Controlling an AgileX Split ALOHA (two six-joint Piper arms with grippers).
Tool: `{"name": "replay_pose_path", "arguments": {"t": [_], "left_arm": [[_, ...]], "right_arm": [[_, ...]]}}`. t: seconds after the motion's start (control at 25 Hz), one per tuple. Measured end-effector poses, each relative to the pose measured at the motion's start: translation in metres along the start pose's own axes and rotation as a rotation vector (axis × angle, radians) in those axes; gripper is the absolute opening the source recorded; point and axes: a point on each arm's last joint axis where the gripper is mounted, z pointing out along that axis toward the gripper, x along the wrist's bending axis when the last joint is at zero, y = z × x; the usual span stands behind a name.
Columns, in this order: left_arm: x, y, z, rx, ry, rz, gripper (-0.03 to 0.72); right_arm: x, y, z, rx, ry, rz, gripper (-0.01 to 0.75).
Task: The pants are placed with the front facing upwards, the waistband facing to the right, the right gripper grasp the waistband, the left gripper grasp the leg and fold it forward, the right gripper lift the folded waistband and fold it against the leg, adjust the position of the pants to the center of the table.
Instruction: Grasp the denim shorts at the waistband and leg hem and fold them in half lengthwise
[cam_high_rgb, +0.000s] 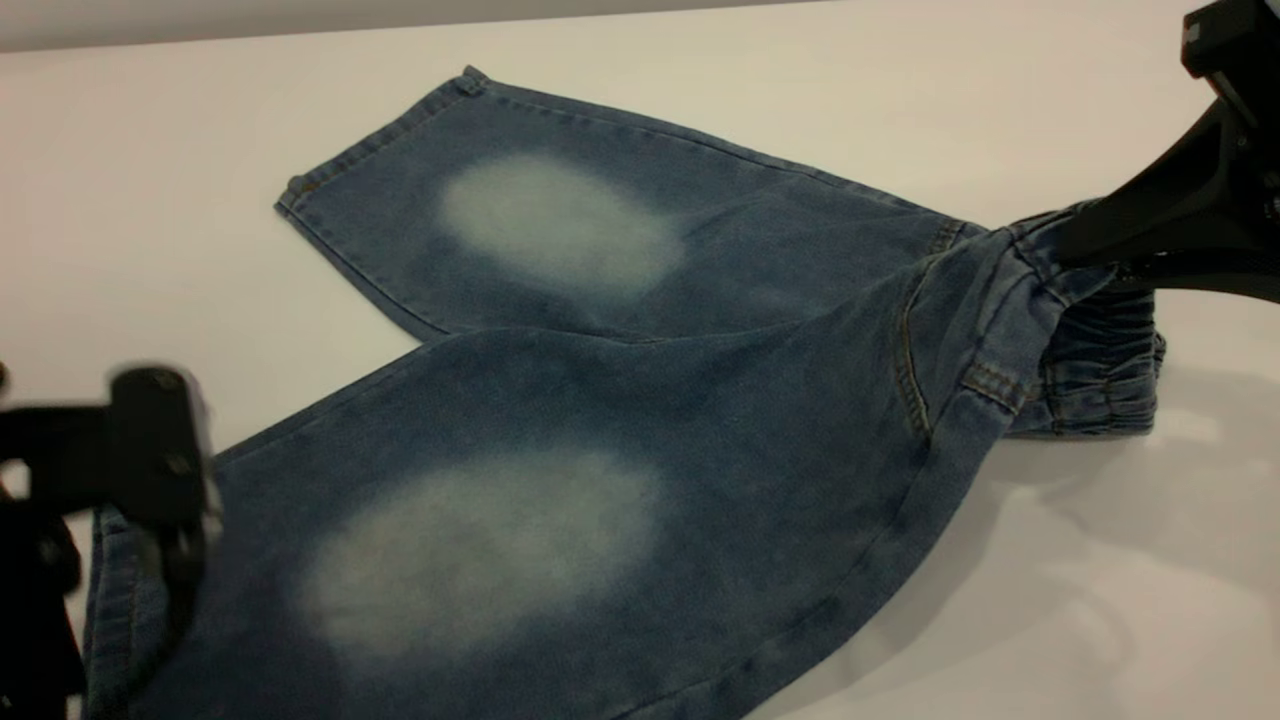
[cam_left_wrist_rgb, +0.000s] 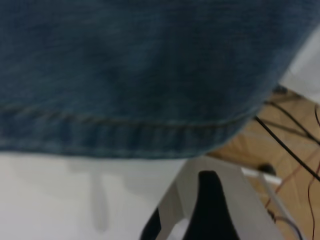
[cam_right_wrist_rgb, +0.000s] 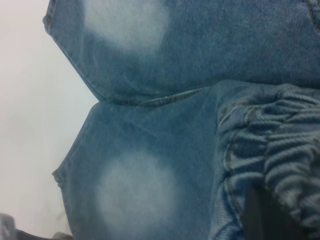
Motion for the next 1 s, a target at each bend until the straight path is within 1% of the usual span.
{"name": "replay_pose_path", "arguments": {"t": [0.08, 0.28, 0.44, 0.56, 0.64, 0.76, 0.88, 1.0], "left_arm": [[-0.003, 0.003, 0.007, 0.011, -0.007, 0.007, 0.464], [-0.001, 0.008, 0.023, -0.015, 0.016, -0.030, 0.464], [-0.001, 0.009, 0.032, -0.006, 0.011, -0.038, 0.462], [0.000, 0.009, 0.034, -0.002, 0.009, -0.041, 0.444], [0.000, 0.010, 0.034, -0.004, 0.010, -0.044, 0.402], [0.001, 0.011, 0.035, -0.012, 0.019, -0.046, 0.269], [0.002, 0.012, 0.035, -0.022, 0.027, -0.041, 0.156], [0.003, 0.012, 0.035, -0.025, 0.029, -0.042, 0.130]], "right_arm": [[0.000, 0.000, 0.000, 0.001, 0.002, -0.009, 0.063], [0.001, 0.000, 0.000, 0.003, 0.015, -0.017, 0.063], [0.002, -0.001, 0.000, 0.006, 0.027, -0.019, 0.063], [0.003, -0.001, 0.000, 0.008, 0.031, -0.019, 0.063], [0.003, -0.001, 0.000, 0.008, 0.032, -0.019, 0.063], [0.003, -0.001, 0.000, 0.008, 0.032, -0.020, 0.063], [0.003, -0.001, 0.000, 0.008, 0.032, -0.023, 0.063], [0.003, -0.001, 0.000, 0.008, 0.033, -0.026, 0.063]]}}
